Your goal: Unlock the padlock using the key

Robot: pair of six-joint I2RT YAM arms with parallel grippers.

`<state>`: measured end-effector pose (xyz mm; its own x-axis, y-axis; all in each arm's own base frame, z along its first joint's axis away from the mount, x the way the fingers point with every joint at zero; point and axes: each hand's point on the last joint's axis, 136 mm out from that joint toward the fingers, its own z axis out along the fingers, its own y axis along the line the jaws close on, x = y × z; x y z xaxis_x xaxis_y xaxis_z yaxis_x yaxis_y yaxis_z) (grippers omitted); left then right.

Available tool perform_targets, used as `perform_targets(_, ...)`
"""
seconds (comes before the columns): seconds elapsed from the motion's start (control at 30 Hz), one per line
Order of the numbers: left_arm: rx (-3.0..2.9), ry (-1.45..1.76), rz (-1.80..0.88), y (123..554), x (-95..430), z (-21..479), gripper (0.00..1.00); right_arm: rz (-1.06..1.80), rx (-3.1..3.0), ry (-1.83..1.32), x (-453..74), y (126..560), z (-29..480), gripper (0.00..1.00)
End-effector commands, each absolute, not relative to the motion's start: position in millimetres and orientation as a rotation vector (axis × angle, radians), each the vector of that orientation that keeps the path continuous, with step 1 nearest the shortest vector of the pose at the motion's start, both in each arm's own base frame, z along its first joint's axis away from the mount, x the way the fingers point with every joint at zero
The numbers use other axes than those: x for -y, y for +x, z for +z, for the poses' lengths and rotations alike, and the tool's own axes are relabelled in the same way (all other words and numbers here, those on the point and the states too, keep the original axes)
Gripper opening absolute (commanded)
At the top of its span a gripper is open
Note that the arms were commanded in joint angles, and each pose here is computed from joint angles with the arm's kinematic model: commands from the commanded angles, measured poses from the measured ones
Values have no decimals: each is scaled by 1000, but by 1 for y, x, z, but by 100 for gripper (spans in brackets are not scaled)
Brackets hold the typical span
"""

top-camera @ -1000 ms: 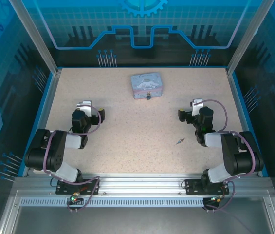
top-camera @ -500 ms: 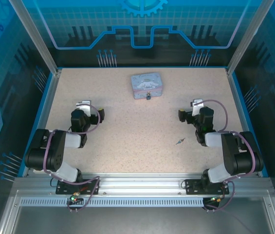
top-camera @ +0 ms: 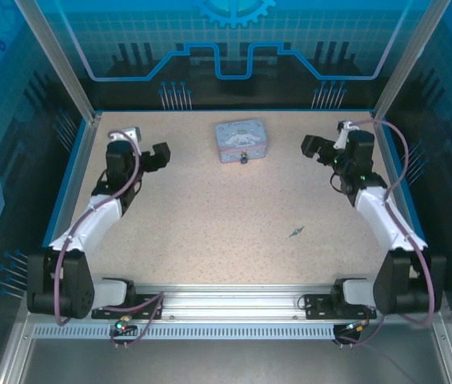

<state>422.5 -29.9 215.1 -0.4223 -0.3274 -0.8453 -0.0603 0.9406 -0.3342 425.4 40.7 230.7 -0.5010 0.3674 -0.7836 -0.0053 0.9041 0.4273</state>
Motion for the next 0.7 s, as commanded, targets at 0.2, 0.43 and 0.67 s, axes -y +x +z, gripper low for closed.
perform_targets(0.2, -2335, -444, -593, 443, 111, 169, 99, 851, -2395, 361, -121, 476, 190, 95)
perform_targets(0.43, -2387, -534, -768, 489, 150, 152, 99, 969, -2475, 479, -145, 533, 146, 89)
perform_targets(0.67, -2392, -502, -926, 534, 193, 137, 99, 1065, -2483, 453, -170, 571, 120, 83)
